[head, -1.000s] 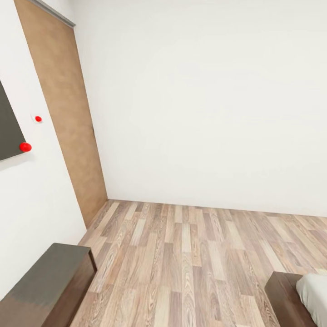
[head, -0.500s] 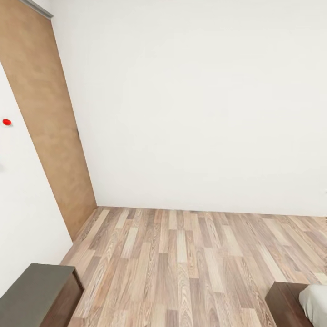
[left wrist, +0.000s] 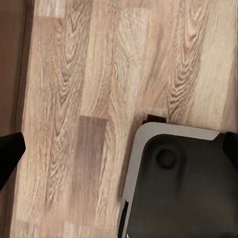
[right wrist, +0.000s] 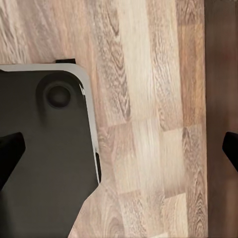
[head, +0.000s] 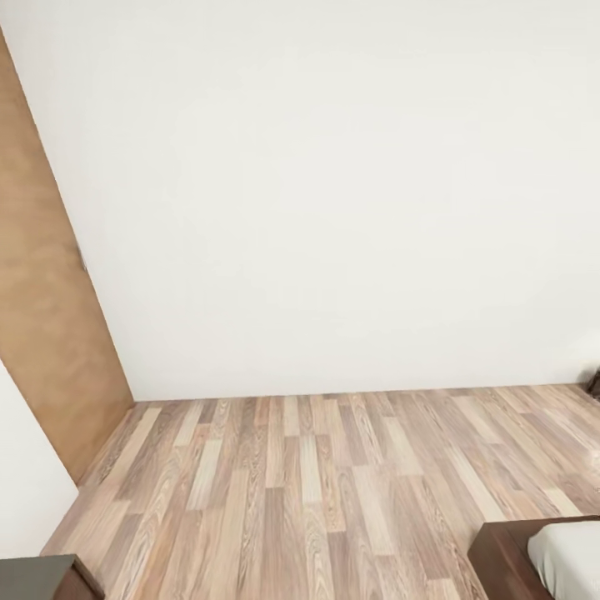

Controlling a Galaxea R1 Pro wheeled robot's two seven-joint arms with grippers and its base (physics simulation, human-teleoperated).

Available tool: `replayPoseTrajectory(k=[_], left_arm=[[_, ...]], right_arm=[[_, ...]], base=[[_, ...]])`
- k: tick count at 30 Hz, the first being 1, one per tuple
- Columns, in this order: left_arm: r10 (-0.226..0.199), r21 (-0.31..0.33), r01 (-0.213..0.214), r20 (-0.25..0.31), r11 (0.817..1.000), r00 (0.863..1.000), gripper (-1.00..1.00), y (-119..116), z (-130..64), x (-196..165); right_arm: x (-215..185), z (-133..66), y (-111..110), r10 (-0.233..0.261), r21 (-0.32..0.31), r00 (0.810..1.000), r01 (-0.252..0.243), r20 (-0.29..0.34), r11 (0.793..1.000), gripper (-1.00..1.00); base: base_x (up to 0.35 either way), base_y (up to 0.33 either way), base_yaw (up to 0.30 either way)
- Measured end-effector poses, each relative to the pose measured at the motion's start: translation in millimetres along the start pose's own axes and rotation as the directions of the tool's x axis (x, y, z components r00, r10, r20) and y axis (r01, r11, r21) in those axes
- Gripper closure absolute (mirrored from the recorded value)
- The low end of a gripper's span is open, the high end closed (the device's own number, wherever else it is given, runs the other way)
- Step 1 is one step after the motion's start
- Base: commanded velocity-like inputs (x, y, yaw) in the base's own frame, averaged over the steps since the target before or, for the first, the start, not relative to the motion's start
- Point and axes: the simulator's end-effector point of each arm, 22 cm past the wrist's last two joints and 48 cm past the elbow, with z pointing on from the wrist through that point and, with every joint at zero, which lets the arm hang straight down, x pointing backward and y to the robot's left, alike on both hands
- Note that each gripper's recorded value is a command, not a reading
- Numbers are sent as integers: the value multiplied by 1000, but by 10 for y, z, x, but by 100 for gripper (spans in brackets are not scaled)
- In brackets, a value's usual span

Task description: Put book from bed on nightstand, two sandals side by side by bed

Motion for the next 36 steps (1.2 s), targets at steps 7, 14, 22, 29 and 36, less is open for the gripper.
replayPoseTrajectory(k=[7,14,22,29,36], left_arm=[[0,0,0,0,1000,1000,-100,0,0,0],[0,0,0,0,1000,1000,-100,0,0,0],[0,0,0,1,1000,1000,-100,0,0,-1],[0,0,0,1,1000,1000,-100,0,0,-3],[0,1,0,1,1000,1000,-100,-2,0,-3]], right_arm=[[-1,0,1,0,0,1000,0,0,1000,-100],[1,-1,5,0,-1,1000,0,0,1000,-100],[2,-1,4,0,-1,1000,0,0,1000,-100],[1,0,-3,0,0,1000,0,0,1000,-100],[2,-1,5,0,-1,1000,0,0,1000,-100]], base=[[338,60,-272],[338,97,-273],[337,71,-274],[313,19,-274],[283,7,-274]])
